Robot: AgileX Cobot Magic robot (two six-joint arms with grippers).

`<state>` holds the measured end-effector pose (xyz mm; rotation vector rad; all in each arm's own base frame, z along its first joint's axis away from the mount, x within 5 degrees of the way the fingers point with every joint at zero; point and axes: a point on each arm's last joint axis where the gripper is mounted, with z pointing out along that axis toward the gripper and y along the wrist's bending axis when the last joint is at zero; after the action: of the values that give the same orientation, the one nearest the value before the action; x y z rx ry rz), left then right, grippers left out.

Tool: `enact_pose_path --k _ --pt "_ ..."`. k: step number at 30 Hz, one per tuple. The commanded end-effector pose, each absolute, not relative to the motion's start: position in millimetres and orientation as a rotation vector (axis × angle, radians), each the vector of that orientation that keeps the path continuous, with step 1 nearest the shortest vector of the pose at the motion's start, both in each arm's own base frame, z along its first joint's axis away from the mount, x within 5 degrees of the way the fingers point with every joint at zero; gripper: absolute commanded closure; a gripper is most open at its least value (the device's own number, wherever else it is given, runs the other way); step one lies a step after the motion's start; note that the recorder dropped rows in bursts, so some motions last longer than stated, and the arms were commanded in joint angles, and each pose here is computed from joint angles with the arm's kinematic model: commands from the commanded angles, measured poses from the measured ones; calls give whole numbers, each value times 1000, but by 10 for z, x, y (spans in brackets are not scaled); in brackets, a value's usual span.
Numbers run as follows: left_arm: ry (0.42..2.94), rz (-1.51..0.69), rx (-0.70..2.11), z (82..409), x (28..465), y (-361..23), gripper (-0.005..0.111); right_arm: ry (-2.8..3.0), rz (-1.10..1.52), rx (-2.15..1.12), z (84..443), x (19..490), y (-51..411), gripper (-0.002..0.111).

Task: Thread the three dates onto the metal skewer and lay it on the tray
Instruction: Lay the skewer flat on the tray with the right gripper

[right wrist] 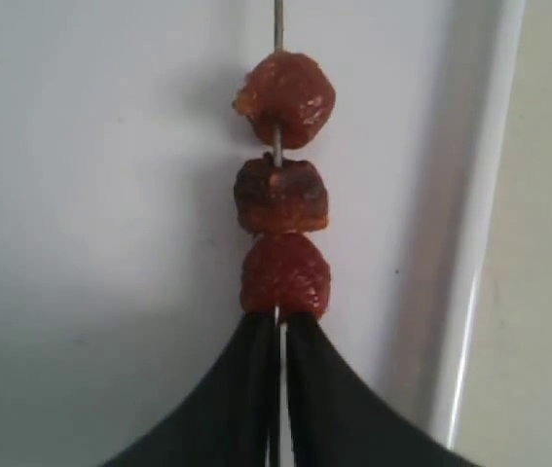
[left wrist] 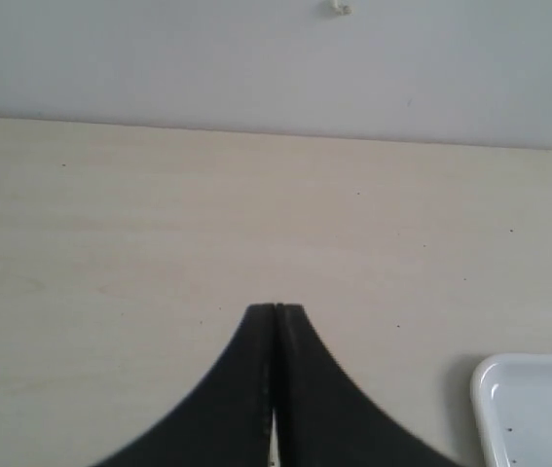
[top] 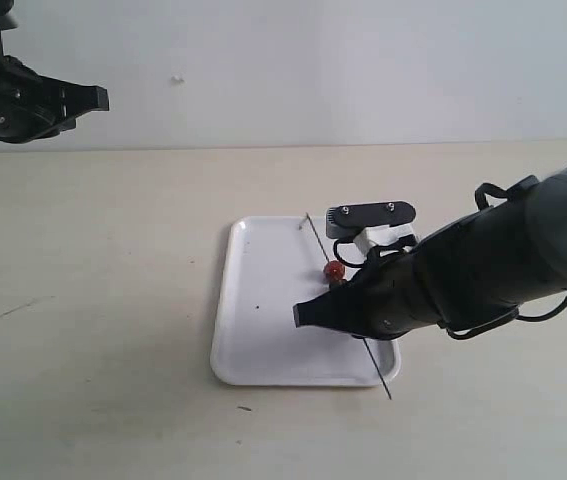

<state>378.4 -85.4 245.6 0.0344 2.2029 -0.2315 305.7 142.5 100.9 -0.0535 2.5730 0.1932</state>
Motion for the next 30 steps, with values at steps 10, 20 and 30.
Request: enact_pose_path --k 10,20,30 --pt "2192 -230 36 2484 3774 -842 107 2554 130 -49 1019 3086 1392 76" --pt "2192 -225 45 2484 3774 -842 107 2543 85 -34 1023 3097 1361 73" --pt "2191 -219 57 2484 3774 -842 107 2532 32 -38 1028 3107 1327 62"
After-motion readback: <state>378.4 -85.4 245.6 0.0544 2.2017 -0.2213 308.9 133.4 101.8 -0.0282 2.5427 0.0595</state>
